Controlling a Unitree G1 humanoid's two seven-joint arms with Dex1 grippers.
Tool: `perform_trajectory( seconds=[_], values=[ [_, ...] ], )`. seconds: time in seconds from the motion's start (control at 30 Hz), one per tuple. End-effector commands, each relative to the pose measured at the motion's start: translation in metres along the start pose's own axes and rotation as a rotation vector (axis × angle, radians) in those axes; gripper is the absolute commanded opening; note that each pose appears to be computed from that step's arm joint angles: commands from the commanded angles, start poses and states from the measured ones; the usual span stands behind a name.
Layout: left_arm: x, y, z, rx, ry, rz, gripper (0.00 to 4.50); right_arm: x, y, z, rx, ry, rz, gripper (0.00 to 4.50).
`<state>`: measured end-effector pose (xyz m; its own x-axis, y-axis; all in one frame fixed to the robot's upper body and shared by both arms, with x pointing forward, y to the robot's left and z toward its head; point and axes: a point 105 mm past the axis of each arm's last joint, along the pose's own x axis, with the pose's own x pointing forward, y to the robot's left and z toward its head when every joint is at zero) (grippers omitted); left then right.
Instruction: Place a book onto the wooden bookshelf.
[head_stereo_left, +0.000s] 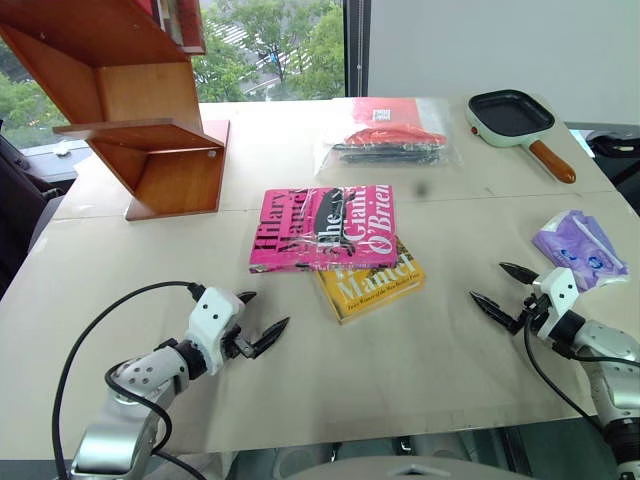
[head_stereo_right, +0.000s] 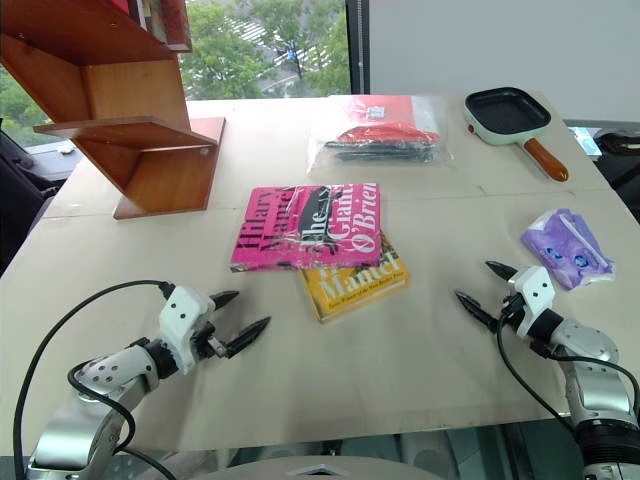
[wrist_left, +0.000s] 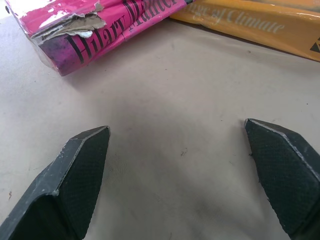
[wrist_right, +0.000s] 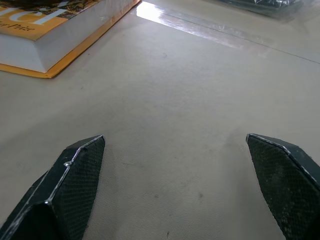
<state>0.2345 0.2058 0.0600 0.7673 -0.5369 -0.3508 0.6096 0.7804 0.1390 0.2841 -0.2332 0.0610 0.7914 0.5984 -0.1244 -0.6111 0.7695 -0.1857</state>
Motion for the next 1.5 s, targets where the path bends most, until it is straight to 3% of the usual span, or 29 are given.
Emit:
perform_trajectory(
  seconds=[0.03,0.57,0.7,0.87,1.0,1.1,1.3,1.5],
  values=[
    [-0.001,-0.016,-0.011,-0.039,0.02,-0.044,4.43,-0.005,-0.01,0.016,-0.033,-0.029,0.0,4.5],
    [0.002,-0.036,-0.007,-0.176,-0.065,-0.062,4.43,-0.007,-0.023,0.025,-0.06,-0.012,0.039,4.5],
    [0.006,-0.038,0.011,-0.385,-0.187,-0.033,4.43,-0.01,-0.02,0.028,-0.062,-0.028,0.043,4.5],
    [0.005,-0.043,0.036,-0.808,-0.387,-0.03,4.43,-0.014,0.0,0.046,-0.049,-0.077,0.144,4.5],
    [0.003,-0.056,0.05,-1.082,-0.492,-0.07,4.43,-0.029,0.036,0.073,0.001,-0.122,0.3,4.5],
    [0.008,-0.051,0.047,-1.247,-0.536,-0.067,4.43,-0.043,0.057,0.101,0.065,-0.215,0.352,4.5],
    [0.015,-0.042,0.055,-1.44,-0.629,-0.132,4.43,-0.057,0.073,0.128,0.07,-0.272,0.378,4.5],
    [0.034,-0.047,0.054,-1.479,-0.591,-0.137,4.43,-0.072,0.075,0.142,0.032,-0.281,0.314,4.5]
  ],
)
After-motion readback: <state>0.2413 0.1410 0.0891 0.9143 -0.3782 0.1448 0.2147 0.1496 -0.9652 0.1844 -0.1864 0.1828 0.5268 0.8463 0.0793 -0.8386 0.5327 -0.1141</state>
